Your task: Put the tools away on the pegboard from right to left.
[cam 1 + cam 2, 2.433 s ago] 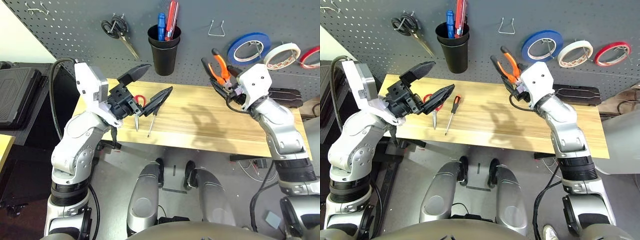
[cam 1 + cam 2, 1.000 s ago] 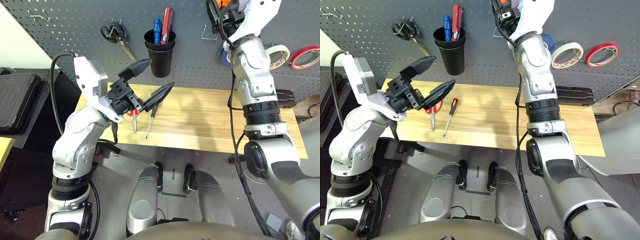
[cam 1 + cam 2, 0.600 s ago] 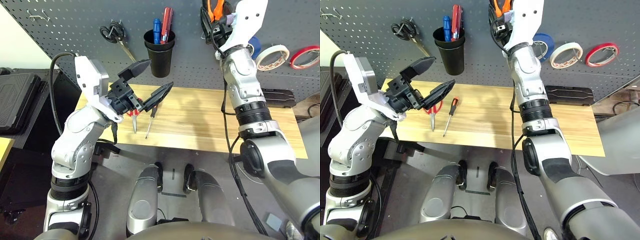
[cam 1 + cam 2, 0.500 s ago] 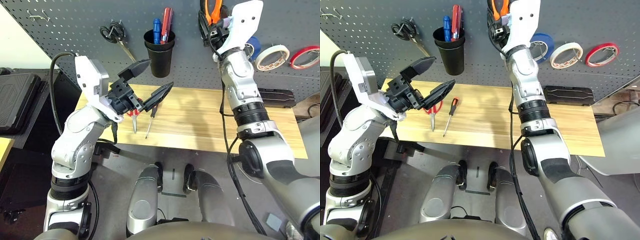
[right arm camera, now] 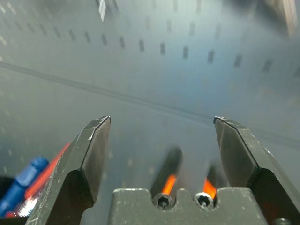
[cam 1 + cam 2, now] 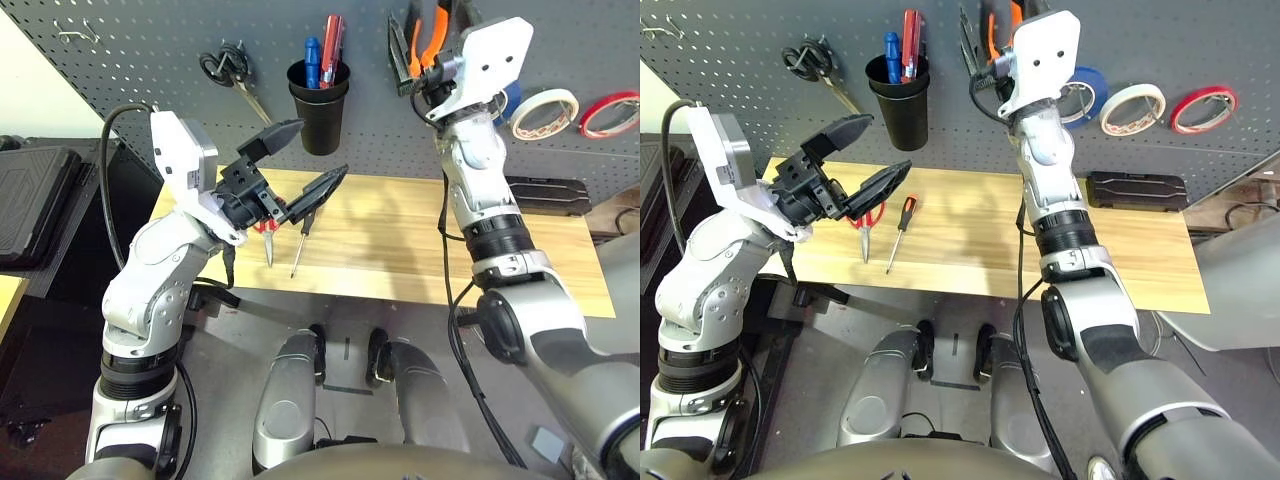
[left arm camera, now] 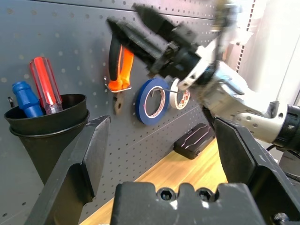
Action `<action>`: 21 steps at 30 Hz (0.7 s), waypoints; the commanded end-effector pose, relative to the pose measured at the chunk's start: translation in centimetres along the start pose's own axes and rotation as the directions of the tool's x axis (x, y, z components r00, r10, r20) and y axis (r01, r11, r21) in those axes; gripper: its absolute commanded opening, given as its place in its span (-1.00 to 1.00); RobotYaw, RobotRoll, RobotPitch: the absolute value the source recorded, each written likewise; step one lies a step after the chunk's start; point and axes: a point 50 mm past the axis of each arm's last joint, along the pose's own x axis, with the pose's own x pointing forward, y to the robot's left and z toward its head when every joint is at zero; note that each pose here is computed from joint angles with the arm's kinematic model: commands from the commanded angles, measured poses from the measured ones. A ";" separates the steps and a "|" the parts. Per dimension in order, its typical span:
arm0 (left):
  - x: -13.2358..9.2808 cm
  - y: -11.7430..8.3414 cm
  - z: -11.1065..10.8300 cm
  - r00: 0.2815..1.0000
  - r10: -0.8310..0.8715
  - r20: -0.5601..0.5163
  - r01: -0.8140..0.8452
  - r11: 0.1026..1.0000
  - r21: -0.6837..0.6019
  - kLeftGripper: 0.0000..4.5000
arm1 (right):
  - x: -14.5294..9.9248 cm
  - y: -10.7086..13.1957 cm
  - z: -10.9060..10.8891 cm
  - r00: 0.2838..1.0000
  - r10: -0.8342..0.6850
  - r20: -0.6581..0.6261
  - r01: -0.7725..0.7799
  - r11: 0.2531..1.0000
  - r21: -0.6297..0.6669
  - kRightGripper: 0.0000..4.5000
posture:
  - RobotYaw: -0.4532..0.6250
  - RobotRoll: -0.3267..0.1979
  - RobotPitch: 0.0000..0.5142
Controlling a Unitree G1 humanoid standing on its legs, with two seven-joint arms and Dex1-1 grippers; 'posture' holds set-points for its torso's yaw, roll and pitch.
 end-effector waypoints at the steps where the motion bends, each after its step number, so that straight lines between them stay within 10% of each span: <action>1: 0.1 -0.3 0.1 1.000 -0.015 0.000 0.015 1.000 0.000 1.00 | -1.6 -0.1 1.4 0.997 0.065 0.043 -0.064 0.997 -0.042 0.97 | 0.29 0.25 -0.12; 21: -1.1 -0.3 -3.2 0.985 0.035 -0.170 -0.042 0.998 -0.037 1.00 | -14.4 -1.8 -1.3 0.720 0.411 -0.559 -0.384 0.907 0.172 0.97 | 0.24 0.25 -0.04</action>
